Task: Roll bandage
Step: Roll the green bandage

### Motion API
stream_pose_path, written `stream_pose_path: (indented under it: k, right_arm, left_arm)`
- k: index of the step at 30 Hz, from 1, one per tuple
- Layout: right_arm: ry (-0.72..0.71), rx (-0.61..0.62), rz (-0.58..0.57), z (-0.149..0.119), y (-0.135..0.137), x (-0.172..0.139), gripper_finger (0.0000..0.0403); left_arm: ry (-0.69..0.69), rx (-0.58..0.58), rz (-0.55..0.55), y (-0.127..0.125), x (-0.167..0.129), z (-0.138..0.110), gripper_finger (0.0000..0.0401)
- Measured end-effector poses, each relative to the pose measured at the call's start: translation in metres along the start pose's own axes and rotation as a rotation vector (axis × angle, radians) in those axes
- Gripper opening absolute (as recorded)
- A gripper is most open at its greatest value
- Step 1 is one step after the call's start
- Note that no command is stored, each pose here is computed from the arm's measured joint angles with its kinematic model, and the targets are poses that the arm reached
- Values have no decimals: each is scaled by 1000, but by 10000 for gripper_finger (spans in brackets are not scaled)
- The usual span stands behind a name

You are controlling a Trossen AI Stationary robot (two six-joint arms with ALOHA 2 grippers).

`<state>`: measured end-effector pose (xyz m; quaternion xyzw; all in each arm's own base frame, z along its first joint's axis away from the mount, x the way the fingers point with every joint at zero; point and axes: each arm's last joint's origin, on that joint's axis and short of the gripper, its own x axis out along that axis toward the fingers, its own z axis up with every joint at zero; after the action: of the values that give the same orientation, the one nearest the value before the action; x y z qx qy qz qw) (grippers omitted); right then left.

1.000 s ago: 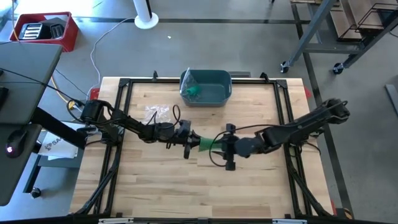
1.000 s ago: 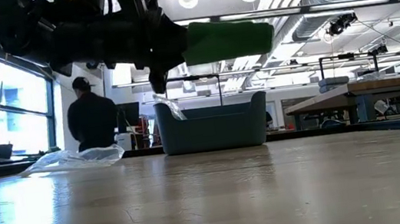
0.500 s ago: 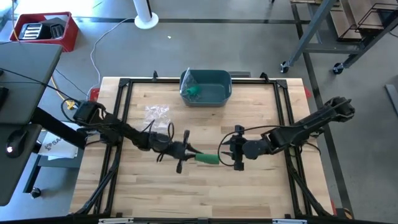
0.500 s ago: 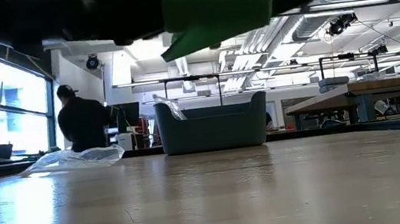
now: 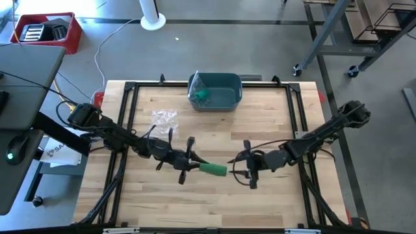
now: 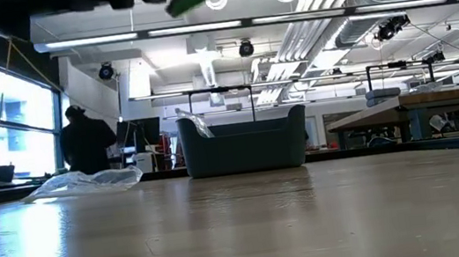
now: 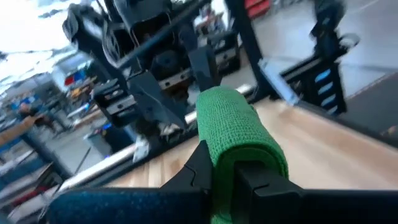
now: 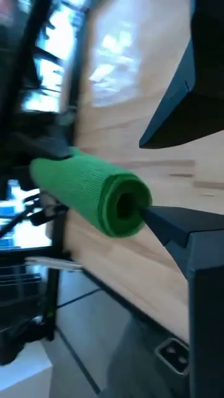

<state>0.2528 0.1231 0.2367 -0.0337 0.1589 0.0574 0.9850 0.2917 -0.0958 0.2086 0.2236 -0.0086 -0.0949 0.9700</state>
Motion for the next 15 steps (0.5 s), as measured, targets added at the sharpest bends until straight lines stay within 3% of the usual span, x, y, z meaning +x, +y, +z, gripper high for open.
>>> stream_pose_path:
  k: [8,15]
  right_arm:
    - [-215,-219,-88,20,21,-12,153]
    - [-252,-251,-97,21,23,-7,153]
  left_arm:
    - [-120,-8,-44,11,-11,23,12]
    - [-120,-38,-38,13,-13,24,12]
